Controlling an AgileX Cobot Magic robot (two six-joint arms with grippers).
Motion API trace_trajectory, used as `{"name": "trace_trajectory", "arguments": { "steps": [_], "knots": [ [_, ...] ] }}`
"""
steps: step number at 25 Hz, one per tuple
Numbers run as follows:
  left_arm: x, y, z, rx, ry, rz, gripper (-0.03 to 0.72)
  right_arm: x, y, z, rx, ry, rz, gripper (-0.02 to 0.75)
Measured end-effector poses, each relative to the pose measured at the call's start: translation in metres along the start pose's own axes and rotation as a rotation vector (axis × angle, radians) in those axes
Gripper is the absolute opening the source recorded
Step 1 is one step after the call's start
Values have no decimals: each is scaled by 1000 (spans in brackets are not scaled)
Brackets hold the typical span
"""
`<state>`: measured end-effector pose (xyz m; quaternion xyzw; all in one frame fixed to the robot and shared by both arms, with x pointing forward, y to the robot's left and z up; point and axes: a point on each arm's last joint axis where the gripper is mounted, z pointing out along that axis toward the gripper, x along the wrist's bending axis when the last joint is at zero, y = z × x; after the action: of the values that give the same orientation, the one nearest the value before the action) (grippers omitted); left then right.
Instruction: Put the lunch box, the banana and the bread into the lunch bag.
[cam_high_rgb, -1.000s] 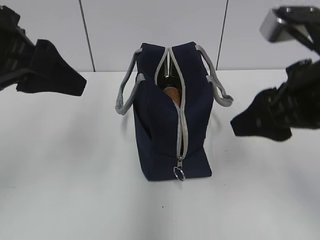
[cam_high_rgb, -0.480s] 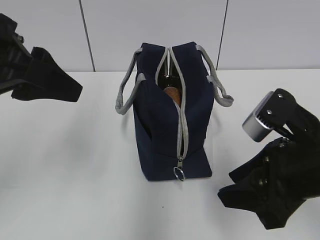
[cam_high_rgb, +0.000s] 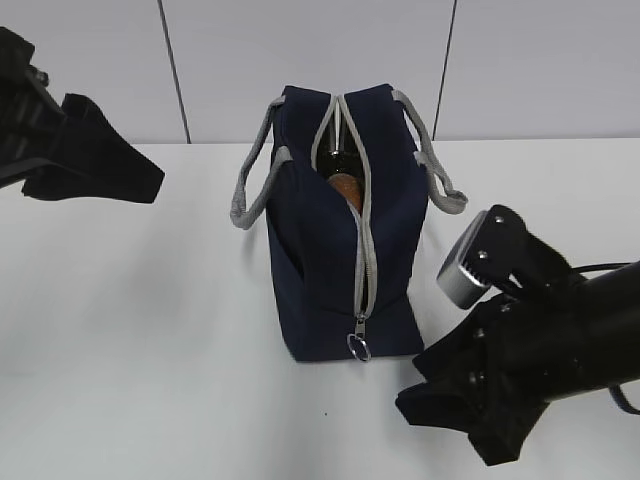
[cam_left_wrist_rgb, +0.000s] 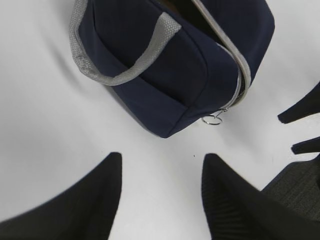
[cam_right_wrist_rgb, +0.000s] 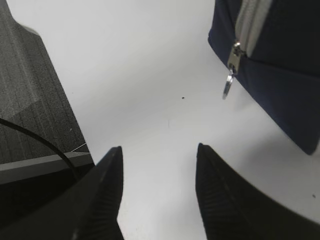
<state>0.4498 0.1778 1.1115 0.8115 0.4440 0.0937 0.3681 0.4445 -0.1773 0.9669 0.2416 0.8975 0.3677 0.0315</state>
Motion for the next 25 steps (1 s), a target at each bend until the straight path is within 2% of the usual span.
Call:
{"name": "trace_trajectory", "arguments": {
  "steps": [3,6,15,25],
  "knots": [
    [0,0,0,1,0,0,371,-6,-3,19,-29,53,-39,351],
    [0,0,0,4,-1,0,371,-13,-7,35,-63,68,-55,351],
    [0,-1,0,12,-4,1,371,-30,-11,59,-150,5,-66,380],
    [-1,-2,0,18,-6,1,371,-45,-7,75,-151,-10,-61,379]
  ]
}}
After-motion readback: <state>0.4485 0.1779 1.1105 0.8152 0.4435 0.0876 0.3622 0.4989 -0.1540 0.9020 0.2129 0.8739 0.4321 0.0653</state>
